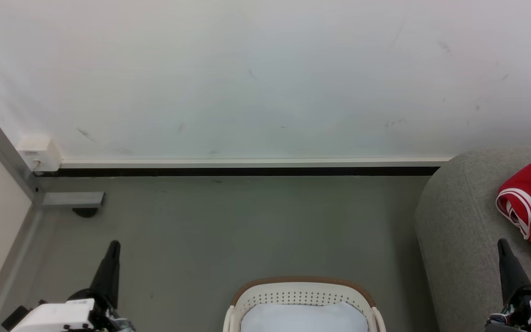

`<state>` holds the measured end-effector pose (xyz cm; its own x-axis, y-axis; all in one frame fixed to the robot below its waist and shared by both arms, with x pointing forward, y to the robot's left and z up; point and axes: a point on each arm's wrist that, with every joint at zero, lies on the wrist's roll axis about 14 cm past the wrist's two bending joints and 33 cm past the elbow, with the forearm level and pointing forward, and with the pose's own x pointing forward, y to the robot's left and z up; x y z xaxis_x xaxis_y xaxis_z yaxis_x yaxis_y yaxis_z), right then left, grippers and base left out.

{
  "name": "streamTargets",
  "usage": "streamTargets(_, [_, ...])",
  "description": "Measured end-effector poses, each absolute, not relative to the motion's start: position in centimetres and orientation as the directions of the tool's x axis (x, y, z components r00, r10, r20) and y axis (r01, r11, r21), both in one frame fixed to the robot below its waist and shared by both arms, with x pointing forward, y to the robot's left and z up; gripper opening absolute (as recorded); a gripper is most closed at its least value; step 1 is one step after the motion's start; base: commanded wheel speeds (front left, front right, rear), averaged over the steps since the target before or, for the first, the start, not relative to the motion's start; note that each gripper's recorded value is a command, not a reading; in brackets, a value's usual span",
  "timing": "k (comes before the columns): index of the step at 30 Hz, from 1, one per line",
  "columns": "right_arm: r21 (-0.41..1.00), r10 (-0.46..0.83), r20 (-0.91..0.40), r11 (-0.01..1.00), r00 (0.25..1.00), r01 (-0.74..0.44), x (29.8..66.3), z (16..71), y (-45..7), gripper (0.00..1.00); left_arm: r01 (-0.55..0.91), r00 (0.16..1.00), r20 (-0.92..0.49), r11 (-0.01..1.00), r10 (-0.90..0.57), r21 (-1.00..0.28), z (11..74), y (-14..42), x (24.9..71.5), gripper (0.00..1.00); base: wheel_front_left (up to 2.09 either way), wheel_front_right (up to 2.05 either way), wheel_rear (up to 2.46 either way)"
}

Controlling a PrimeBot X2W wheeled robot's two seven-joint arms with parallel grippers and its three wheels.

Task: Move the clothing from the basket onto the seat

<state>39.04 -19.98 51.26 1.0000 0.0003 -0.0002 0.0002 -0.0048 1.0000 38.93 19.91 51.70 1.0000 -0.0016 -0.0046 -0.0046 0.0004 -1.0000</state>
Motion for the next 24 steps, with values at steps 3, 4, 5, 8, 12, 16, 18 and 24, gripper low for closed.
streamTargets(3, [1.000, 0.002, 0.000, -0.002, 1.000, 0.000, 39.04, 51.28, -19.97, 0.00, -0.005, 1.000, -0.005, 0.000, -0.002, -1.000, 51.70, 19.91, 38.93, 0.00, 0.00, 0.00, 0.00])
streamTargets(4, [1.000, 0.002, 0.000, -0.002, 1.000, 0.000, 39.04, 51.28, -19.98, 0.00, -0.005, 1.000, -0.005, 0.000, -0.002, -1.000, 51.70, 19.91, 38.93, 0.00, 0.00, 0.00, 0.00])
streamTargets(5, [1.000, 0.002, 0.000, -0.001, 1.000, 0.000, 39.04, 51.28, -20.00, 0.00, -0.005, 1.000, -0.005, 0.000, -0.002, -1.000, 51.70, 19.91, 38.93, 0.00, 0.00, 0.00, 0.00])
streamTargets(8, [1.000, 0.001, 0.000, 0.000, 1.000, 0.000, 39.03, 51.28, -20.03, 0.00, -0.005, 1.000, -0.005, 0.000, -0.002, -1.000, 51.70, 19.91, 38.93, 0.00, 0.00, 0.00, 0.00])
streamTargets(12, [1.000, 0.000, -0.001, -0.001, 1.000, 0.001, 39.03, 51.28, -20.04, 0.00, -0.005, 1.000, -0.005, 0.000, -0.002, -1.000, 51.70, 19.91, 38.93, 0.00, 0.00, 0.00, 0.00])
streamTargets(16, [1.000, 0.002, -0.001, -0.001, 1.000, 0.001, 39.02, 51.28, -19.99, 0.00, -0.005, 1.000, -0.005, 0.000, -0.002, -1.000, 51.70, 19.91, 38.93, 0.00, 0.00, 0.00, 0.00])
streamTargets(18, [1.000, 0.003, -0.001, 0.000, 1.000, 0.001, 39.02, 51.29, -19.98, 0.00, -0.005, 1.000, -0.005, 0.000, -0.002, -1.000, 51.70, 19.91, 38.93, 0.00, 0.00, 0.00, 0.00])
streamTargets(24, [1.000, 0.002, -0.002, -0.004, 1.000, 0.002, 39.02, 51.29, -19.98, 0.00, -0.005, 1.000, -0.005, 0.000, -0.002, -1.000, 51.70, 19.91, 38.94, 0.00, 0.00, 0.00, 0.00])
